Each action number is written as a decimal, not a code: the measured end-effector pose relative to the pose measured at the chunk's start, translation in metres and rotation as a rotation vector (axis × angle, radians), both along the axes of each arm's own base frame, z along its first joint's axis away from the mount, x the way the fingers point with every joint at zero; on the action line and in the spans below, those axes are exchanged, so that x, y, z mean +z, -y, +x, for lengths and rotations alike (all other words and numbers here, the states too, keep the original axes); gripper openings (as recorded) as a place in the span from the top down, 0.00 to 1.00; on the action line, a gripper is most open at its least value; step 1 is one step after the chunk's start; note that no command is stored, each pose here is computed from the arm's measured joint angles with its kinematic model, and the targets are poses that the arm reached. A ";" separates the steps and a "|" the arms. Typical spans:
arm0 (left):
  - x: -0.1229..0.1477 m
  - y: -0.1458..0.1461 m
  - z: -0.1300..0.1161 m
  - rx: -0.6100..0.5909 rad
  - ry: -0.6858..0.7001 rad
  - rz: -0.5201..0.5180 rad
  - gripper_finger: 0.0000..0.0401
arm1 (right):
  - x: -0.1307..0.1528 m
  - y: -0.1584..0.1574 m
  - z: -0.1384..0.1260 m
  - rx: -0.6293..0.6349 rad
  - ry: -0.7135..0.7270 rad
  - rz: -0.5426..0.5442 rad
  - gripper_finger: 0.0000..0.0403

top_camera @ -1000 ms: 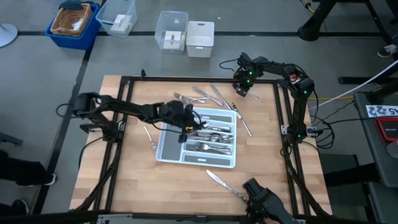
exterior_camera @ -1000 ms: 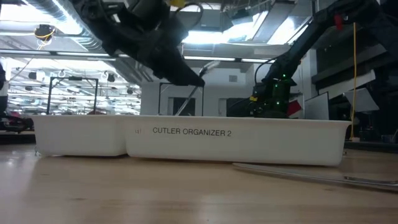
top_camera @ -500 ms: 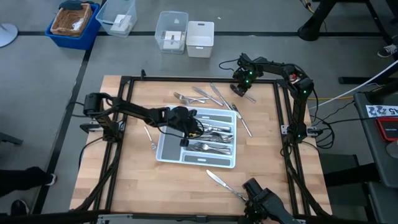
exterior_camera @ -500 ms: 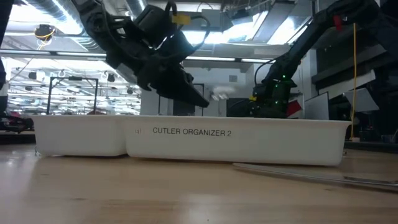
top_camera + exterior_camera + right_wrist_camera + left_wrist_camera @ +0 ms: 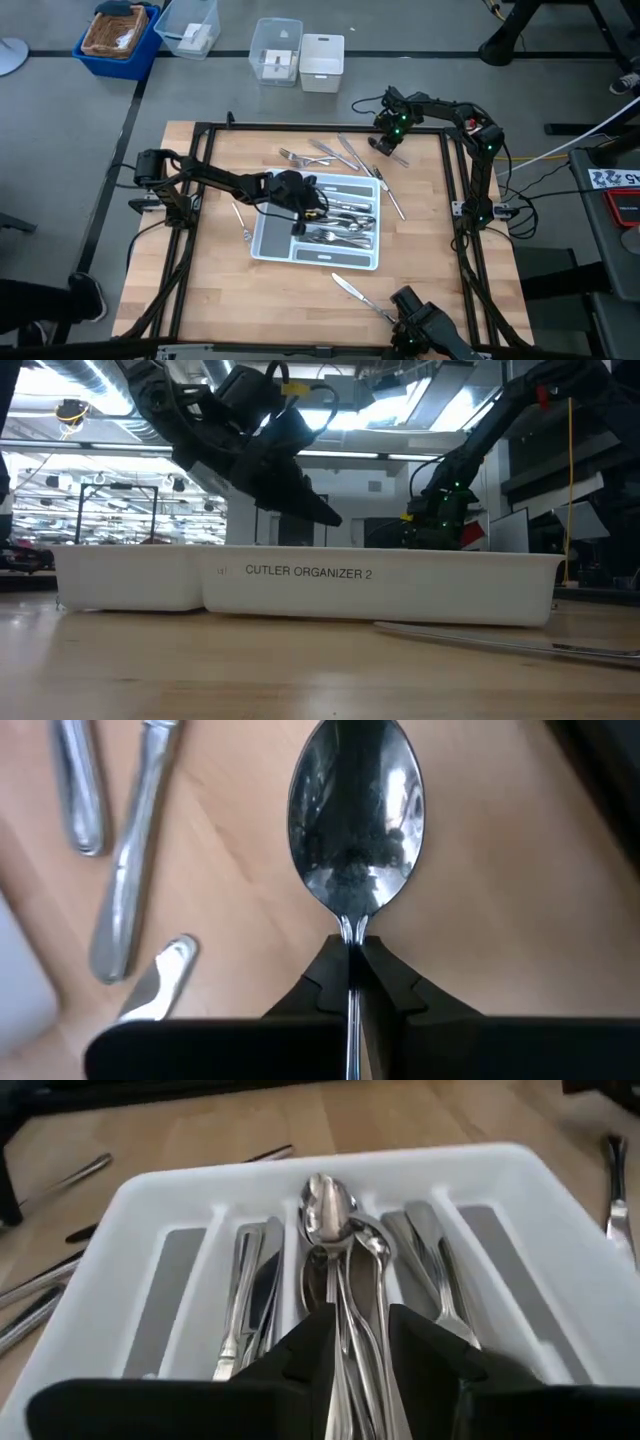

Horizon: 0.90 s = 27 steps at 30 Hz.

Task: Sort silverware
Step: Put the spoon into the organizer tray

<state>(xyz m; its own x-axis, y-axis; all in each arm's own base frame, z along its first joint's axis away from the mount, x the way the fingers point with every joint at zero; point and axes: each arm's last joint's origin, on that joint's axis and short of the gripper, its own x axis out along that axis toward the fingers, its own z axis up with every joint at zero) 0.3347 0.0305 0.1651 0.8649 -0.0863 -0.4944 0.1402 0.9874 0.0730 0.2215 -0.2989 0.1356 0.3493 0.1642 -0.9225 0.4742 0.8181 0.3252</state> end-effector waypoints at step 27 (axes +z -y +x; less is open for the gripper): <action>0.038 -0.100 -0.030 0.748 0.246 -0.470 0.73 | 0.120 0.036 0.069 0.008 0.617 -0.063 0.98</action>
